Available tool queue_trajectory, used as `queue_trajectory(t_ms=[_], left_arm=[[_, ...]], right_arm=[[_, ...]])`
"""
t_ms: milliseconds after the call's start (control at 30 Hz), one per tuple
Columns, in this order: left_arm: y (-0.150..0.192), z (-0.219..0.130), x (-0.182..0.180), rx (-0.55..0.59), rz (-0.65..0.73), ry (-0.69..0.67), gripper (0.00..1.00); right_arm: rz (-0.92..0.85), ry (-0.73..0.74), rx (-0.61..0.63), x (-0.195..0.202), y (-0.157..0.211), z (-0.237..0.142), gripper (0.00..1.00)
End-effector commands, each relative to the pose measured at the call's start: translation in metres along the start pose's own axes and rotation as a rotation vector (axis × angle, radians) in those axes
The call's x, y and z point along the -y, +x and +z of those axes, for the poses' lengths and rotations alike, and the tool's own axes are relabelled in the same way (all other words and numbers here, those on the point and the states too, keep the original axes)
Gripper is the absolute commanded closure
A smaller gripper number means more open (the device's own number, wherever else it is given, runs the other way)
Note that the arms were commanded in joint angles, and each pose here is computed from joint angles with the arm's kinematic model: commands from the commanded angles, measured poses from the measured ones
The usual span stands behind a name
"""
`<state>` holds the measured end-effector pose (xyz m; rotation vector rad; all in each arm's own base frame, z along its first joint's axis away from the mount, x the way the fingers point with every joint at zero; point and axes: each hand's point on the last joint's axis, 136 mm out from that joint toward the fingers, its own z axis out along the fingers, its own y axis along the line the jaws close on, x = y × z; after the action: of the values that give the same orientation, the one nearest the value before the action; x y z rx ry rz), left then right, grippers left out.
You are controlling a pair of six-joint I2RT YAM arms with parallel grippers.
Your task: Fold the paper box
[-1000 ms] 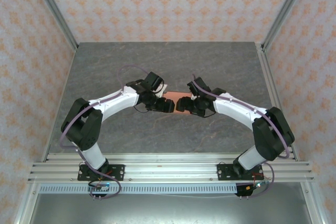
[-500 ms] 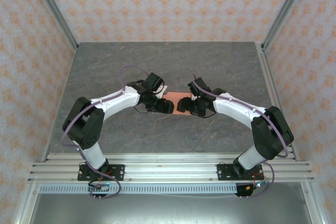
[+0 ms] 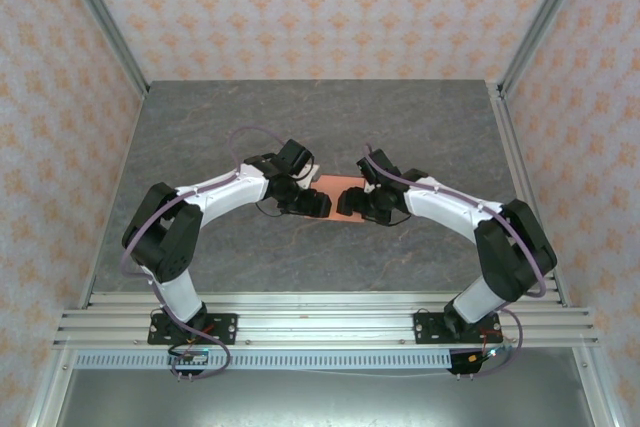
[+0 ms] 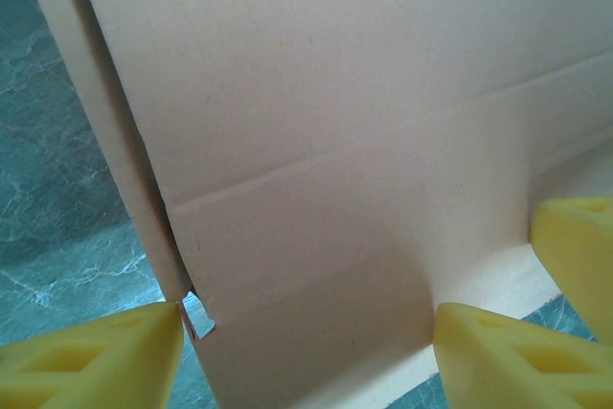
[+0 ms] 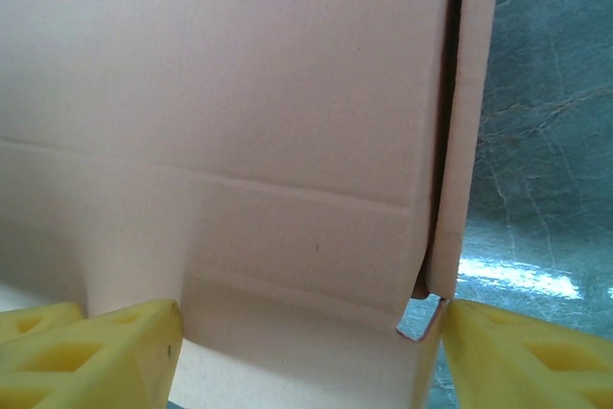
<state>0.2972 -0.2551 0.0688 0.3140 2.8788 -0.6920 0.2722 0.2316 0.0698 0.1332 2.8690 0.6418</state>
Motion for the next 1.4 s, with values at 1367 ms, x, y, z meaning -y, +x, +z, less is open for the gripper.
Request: queue_trajectory(t_ms=[1367], left_arm=[[-0.019, 0.011, -0.021, 0.052, -0.012, -0.109, 0.4]], right_arm=[[-0.039, 0.049, 0.067, 0.017, -0.013, 0.015, 0.35]])
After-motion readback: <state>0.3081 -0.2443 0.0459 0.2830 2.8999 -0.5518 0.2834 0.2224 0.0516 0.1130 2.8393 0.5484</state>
